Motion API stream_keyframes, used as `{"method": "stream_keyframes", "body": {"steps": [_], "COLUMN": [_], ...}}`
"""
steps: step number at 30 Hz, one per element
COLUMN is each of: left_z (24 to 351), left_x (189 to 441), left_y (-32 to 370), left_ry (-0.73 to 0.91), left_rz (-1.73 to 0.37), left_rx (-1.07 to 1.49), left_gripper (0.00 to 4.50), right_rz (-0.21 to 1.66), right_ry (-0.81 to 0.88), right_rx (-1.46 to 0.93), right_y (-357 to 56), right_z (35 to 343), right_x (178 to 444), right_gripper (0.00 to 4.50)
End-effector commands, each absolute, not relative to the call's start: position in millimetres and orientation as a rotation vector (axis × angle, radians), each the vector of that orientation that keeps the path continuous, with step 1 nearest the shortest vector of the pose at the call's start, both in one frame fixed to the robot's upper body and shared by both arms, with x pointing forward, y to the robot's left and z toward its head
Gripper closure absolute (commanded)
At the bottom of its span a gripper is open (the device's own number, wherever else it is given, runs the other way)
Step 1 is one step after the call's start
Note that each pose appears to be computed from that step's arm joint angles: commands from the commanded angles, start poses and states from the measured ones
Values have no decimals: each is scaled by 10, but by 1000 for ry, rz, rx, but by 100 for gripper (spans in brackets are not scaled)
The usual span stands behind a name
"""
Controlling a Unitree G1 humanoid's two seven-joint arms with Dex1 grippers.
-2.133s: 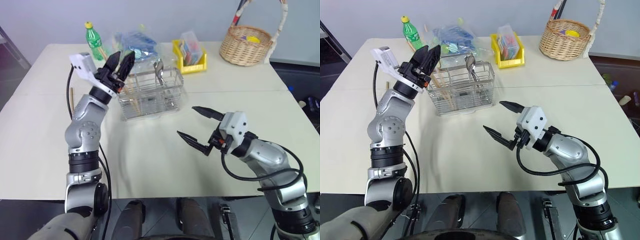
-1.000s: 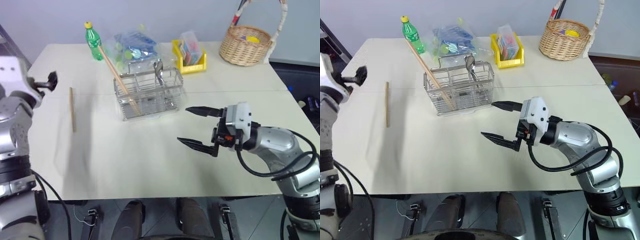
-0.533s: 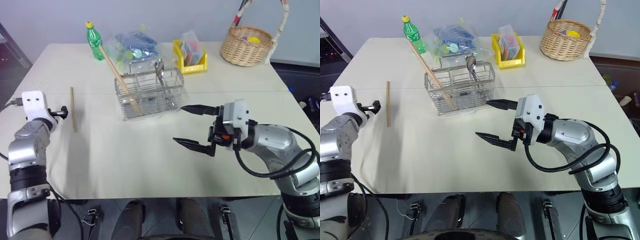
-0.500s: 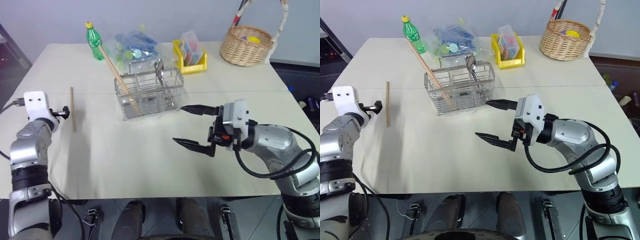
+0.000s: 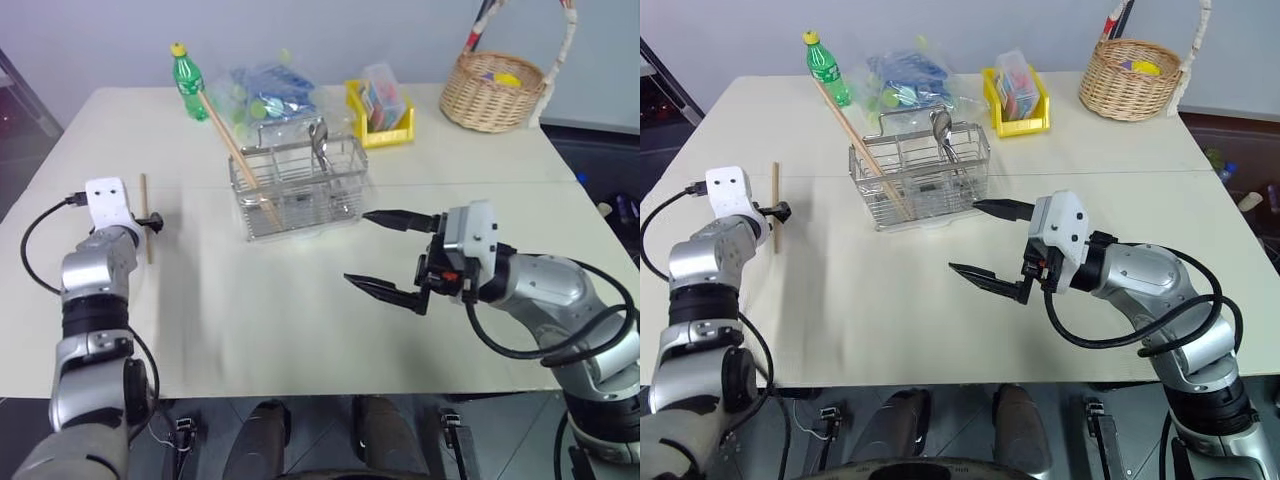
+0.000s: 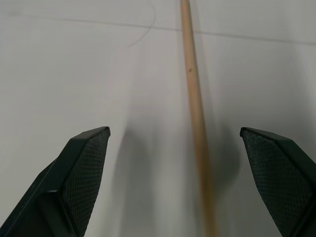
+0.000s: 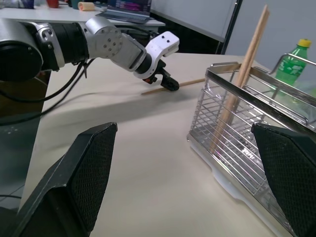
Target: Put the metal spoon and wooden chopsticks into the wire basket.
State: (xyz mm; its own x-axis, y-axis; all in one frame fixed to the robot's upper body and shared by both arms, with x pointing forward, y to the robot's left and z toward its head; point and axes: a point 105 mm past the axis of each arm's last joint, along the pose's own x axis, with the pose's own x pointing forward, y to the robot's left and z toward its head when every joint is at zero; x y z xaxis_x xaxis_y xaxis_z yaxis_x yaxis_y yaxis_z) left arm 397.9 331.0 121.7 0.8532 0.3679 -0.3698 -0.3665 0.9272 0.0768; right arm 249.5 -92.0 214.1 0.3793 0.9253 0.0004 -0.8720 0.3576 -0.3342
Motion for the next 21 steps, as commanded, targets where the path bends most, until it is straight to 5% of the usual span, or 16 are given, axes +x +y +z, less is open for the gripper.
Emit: {"method": "stream_keyframes", "body": {"steps": [1, 5, 7, 15, 21], "left_z": [1297, 1197, 1147, 1077, 1140], "left_x": [3995, 3950, 3913, 3765, 3720], "left_y": [3395, 3467, 3498, 3606, 3681], "left_ry": [402, 468, 491, 510, 493], "left_rz": [426, 468, 487, 526, 545], "left_rx": [-27, -90, -112, -165, -165], "left_gripper": [6, 6, 61, 445, 445], "right_rz": [1168, 1151, 1138, 1113, 1112], "right_ry": [-259, -258, -257, -252, -243], "right_rx": [-303, -307, -308, -308, -301], "right_y": [-903, -923, -942, -987, -1008], "right_z": [2245, 2247, 2250, 2248, 2239], "right_x": [2425, 2439, 2455, 2483, 2495], "right_gripper": [0, 0, 0, 0, 0]}}
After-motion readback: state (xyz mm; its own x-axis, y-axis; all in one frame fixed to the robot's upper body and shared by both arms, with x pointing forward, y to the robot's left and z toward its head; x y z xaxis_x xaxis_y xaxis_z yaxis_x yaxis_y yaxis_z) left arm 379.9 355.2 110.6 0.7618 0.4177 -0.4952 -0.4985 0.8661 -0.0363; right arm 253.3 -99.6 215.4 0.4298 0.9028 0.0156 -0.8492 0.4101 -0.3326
